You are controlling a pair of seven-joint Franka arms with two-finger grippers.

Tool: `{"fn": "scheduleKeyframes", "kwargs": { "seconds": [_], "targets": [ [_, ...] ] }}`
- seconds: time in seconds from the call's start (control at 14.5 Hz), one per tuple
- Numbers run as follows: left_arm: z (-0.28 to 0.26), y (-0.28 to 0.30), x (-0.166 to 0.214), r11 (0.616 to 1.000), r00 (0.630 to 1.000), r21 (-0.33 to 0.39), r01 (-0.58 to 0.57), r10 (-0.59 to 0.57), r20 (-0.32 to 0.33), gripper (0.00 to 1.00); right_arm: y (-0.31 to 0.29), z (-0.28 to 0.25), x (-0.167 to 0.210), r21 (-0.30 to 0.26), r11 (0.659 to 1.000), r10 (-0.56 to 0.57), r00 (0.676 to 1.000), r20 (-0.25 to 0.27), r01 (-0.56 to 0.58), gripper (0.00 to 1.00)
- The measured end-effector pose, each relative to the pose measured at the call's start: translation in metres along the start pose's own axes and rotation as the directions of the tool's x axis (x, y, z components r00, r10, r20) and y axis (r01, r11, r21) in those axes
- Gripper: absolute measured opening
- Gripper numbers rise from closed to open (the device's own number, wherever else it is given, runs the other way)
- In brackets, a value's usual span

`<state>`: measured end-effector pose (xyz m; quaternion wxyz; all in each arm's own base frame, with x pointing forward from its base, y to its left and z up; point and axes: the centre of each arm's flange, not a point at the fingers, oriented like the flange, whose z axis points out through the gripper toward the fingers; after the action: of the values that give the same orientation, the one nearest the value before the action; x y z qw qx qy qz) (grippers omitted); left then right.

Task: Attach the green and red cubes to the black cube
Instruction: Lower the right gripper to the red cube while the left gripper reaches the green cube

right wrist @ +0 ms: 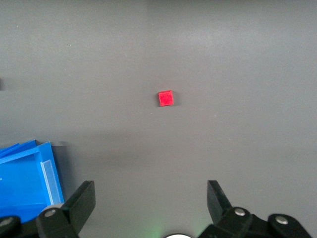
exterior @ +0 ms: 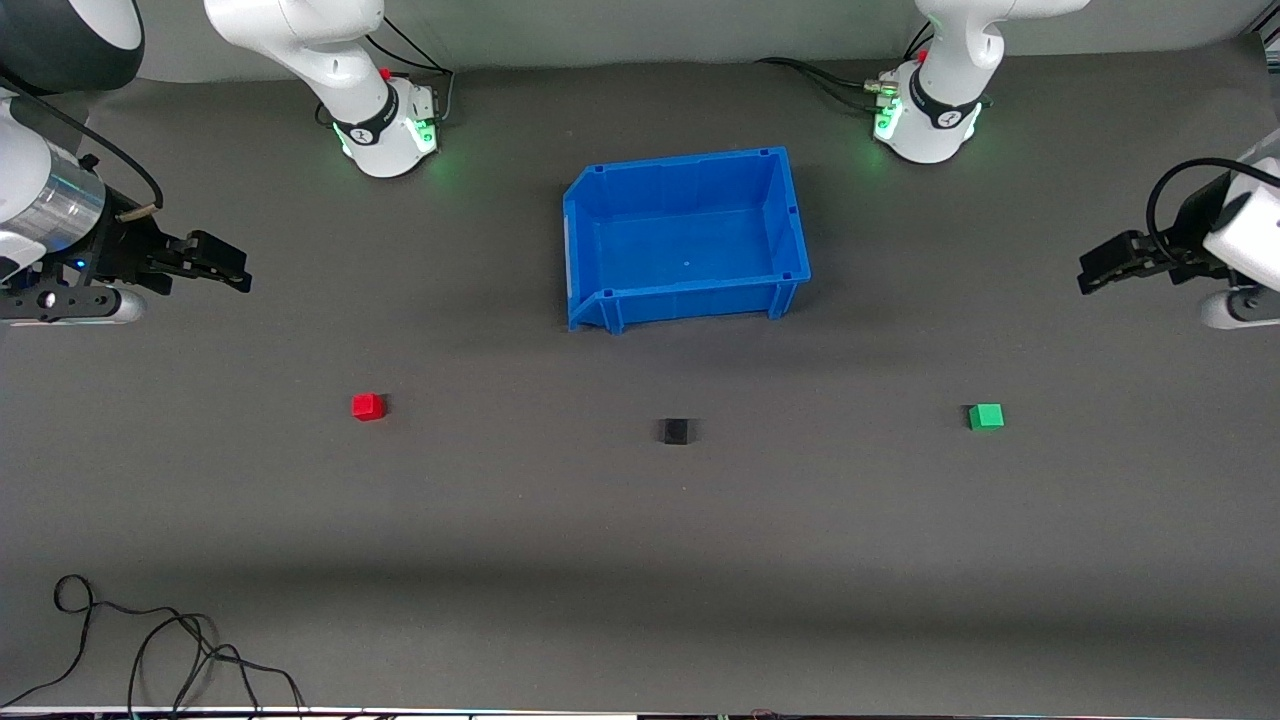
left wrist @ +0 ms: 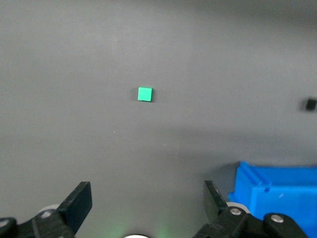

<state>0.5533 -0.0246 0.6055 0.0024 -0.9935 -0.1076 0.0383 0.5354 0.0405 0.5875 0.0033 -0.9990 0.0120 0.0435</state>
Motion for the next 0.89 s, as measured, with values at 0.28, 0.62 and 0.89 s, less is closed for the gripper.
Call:
{"fn": "scheduleKeyframes", "kwargs": {
  "seconds": [0.28, 0.62, 0.89],
  "targets": [
    [0.007, 0.0, 0.007, 0.937, 0.937, -0.001, 0.35, -0.35, 0.015, 1.0, -0.001, 0.03, 0.017, 0.0, 1.0, 0.001, 1.0, -0.001, -0.001, 1.0],
    [0.023, -0.015, 0.023, 0.615, 0.614, -0.029, 0.788, -0.78, 0.123, 1.0, -0.001, 0.11, 0.033, 0.001, 1.0, 0.004, 1.0, -0.031, -0.004, 1.0],
    [0.067, -0.035, 0.048, 0.371, 0.368, -0.023, 0.929, -0.912, 0.182, 1.0, -0.001, 0.163, 0.044, 0.001, 1.0, 0.005, 0.999, -0.04, -0.005, 1.0]
  ]
}}
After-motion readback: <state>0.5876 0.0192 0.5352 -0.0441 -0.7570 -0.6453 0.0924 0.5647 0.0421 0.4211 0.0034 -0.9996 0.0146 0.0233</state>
